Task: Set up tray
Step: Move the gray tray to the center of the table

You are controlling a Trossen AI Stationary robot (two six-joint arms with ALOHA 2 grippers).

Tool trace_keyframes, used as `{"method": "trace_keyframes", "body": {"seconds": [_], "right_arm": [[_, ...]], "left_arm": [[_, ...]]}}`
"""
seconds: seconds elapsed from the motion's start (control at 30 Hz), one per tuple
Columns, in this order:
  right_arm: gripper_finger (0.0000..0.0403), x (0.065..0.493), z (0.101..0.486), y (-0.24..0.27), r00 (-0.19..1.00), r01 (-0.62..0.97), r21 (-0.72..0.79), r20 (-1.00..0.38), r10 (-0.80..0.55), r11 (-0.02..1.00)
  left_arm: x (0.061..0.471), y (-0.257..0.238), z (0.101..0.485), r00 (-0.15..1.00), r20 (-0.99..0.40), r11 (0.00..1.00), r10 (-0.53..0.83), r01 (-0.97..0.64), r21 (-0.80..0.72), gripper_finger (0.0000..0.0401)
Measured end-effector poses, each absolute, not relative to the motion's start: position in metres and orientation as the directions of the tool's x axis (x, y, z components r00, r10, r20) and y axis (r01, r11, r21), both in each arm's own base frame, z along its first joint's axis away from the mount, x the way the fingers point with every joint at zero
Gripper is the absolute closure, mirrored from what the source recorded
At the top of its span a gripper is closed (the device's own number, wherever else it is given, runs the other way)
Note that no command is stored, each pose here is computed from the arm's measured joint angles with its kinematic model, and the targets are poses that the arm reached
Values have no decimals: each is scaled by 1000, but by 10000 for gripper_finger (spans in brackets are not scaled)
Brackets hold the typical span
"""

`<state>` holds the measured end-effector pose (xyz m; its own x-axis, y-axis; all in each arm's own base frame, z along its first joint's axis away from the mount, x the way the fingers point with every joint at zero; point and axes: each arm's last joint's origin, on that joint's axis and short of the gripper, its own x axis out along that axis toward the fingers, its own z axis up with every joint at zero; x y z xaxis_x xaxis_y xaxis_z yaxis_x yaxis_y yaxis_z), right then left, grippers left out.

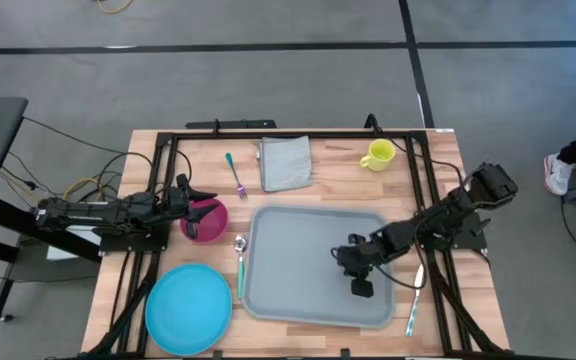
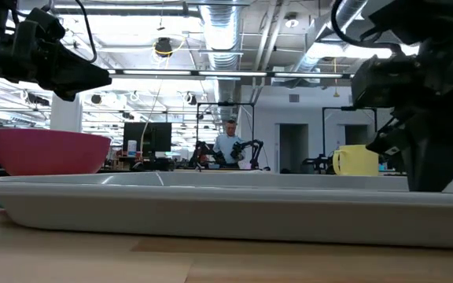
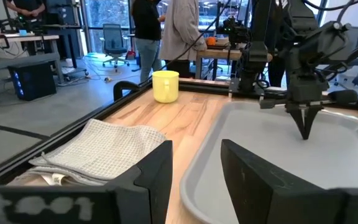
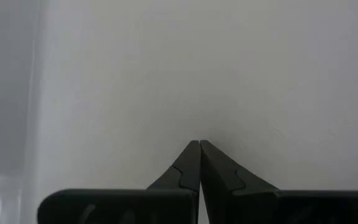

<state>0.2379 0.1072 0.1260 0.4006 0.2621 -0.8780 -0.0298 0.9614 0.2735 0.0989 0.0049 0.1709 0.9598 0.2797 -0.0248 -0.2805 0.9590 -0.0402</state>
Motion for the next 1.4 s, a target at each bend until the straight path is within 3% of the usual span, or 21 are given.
{"method": "trace_keyframes", "body": {"seconds": [0.17,0.33,0.5,1.03,1.4], "right_arm": [[403,250,136,105,472,-54,219,-854,218,974],[403,277,151,98,714,-92,81,-689,122,992],[403,308,146,80,845,-20,151,-527,97,988],[403,394,96,106,734,-65,51,-674,82,997],[403,408,95,133,704,-142,66,-695,147,988]], "left_arm": [[99,5,171,960,-23,959,280,-281,-47,273],[99,5,171,957,-22,954,290,-291,-67,273],[99,6,171,952,-21,950,304,-305,-68,273],[99,6,171,953,-25,950,303,-304,-66,273],[99,6,169,952,-40,951,302,-304,-61,273]]}}
